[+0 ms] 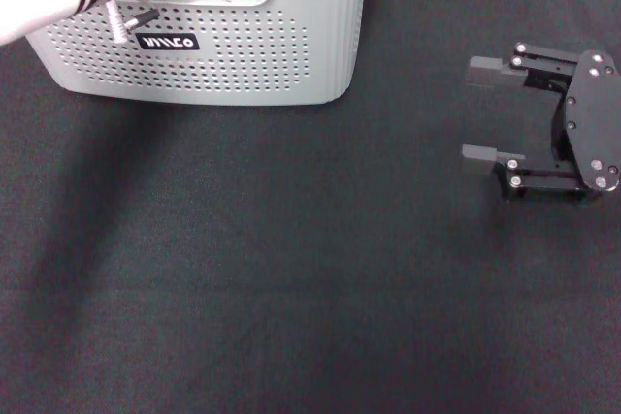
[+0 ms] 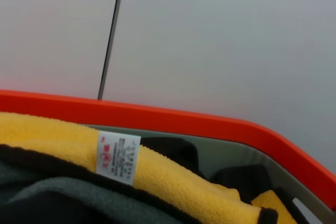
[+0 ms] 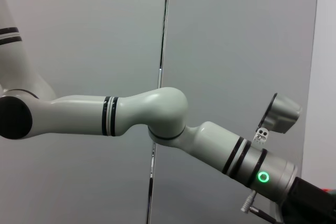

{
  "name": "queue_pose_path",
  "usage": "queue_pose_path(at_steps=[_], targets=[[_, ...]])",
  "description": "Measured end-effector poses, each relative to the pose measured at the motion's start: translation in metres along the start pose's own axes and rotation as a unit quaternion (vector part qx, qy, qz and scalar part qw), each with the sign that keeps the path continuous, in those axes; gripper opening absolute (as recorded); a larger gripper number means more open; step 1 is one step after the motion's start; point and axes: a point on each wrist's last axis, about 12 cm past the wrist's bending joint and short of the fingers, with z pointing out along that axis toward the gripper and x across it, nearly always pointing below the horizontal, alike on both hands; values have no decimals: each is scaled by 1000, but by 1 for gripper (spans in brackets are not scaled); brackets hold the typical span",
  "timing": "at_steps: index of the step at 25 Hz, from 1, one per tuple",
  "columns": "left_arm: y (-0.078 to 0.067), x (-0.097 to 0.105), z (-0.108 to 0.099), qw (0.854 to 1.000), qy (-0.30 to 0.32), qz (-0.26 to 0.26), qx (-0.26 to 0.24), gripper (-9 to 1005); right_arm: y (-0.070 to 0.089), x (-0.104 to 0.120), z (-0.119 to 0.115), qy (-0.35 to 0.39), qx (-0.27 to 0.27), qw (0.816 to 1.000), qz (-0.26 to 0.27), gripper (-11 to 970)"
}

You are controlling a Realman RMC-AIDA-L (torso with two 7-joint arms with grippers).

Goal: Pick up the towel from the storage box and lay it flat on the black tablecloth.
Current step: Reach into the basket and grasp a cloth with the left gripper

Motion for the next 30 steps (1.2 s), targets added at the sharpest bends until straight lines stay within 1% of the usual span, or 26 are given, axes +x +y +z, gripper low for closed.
queue_pose_path(at_steps=[5,10,14,18,23,30], targets=[[-1,0,-10,1000,-9,7,1,361,0,0,0,0,0,1000,0,723],[-3,-6,-26,999,-34,18,3,152,0,0,0,0,0,1000,0,723],[-7,-11,-32,999,-47,24,7,131,-1,-1,0,0,0,1000,-1,723],[-11,-18,-33,998,-56,31,13,110,-1,0,1,0,1,1000,-1,723],[-16,-22,-33,996,-65,48,24,110,-2,0,-2,-1,6,1000,-1,723],[-12,-17,-30,997,-65,35,32,111,-2,1,-2,-2,7,1000,-7,723]])
